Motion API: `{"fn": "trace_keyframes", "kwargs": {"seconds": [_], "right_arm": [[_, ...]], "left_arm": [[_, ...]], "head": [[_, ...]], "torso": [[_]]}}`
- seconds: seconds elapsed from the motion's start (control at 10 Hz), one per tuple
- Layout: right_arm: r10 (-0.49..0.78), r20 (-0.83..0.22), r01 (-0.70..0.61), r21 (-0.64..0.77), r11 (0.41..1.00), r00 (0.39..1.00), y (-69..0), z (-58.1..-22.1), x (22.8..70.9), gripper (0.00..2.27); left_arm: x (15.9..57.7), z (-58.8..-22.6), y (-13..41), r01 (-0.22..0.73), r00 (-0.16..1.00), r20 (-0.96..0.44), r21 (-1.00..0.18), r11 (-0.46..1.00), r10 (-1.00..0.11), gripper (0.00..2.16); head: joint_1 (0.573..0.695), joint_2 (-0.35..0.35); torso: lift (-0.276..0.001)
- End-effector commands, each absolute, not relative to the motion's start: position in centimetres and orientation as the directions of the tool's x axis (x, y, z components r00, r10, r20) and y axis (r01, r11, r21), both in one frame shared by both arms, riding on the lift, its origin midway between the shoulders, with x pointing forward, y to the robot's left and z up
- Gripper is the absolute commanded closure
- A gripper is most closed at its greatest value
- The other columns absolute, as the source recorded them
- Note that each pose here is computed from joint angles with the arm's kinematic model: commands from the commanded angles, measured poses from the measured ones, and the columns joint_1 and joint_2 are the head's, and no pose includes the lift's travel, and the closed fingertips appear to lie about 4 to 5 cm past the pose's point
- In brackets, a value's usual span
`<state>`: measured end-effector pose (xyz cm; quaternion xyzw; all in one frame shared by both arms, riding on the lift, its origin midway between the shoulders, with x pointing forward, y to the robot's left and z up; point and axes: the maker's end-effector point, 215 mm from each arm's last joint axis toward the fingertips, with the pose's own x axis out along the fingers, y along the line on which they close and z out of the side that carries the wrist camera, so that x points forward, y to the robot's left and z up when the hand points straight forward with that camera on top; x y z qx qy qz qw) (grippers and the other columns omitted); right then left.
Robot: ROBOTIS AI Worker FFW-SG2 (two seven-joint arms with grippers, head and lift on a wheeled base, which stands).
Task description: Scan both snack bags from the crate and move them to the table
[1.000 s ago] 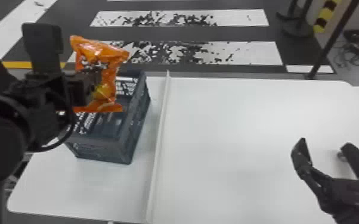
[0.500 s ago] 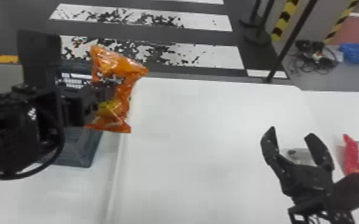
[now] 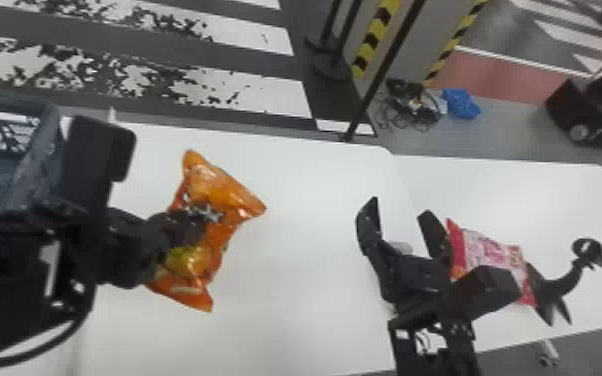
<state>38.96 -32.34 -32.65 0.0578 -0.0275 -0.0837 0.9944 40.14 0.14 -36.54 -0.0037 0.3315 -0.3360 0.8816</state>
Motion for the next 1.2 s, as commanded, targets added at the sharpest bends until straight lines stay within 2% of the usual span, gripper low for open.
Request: {"fn": "trace_keyframes", "kwargs": {"seconds": [0.0,0.2,0.4,0.6,0.7,0.8,0.9,1.1], "right_arm": [[-0.174,0.06,0.165,0.125,0.978,0.983,-32.6,-32.0,39.3,0.08],[-0.173,0.064,0.164,0.126,0.978,0.983,-32.6,-31.8,39.4,0.08],[-0.179,0.067,0.17,0.126,0.977,0.981,-33.2,-31.6,39.4,0.08],[-0.193,0.073,0.183,0.13,0.974,0.978,-34.3,-31.3,39.3,0.08],[-0.201,0.076,0.189,0.139,0.972,0.977,-34.8,-31.2,39.4,0.08],[-0.203,0.076,0.191,0.139,0.972,0.976,-35.1,-31.2,39.3,0.08],[-0.206,0.074,0.194,0.138,0.971,0.976,-35.4,-31.3,39.3,0.08],[-0.203,0.075,0.191,0.136,0.972,0.976,-35.4,-31.2,39.5,0.08]], "left_arm": [[38.5,-40.0,-4.4,0.645,0.472,-0.587,-0.279,0.712,-0.658,2.14],[37.3,-42.3,-10.1,0.698,0.398,-0.537,-0.348,0.625,-0.744,2.14],[36.4,-44.4,-13.4,0.702,0.333,-0.541,-0.404,0.586,-0.772,2.14],[37.6,-46.7,-15.8,0.691,0.326,-0.525,-0.436,0.577,-0.787,2.13],[38.7,-46.6,-16.3,0.694,0.358,-0.505,-0.418,0.586,-0.785,1.81],[39.4,-45.9,-16.5,0.702,0.362,-0.494,-0.413,0.58,-0.79,0.26],[39.9,-45.8,-16.3,0.703,0.376,-0.499,-0.395,0.592,-0.781,0.0],[41.0,-46.1,-15.3,0.693,0.42,-0.518,-0.348,0.632,-0.745,0.07]], "head": [[0.695,-0.35],[0.695,-0.35],[0.695,-0.35],[0.695,-0.35],[0.695,-0.35],[0.695,-0.35],[0.695,-0.35],[0.695,-0.35]], "torso": [[-0.087],[-0.087],[-0.087],[-0.087],[-0.087],[-0.087],[-0.087],[-0.087]]}}
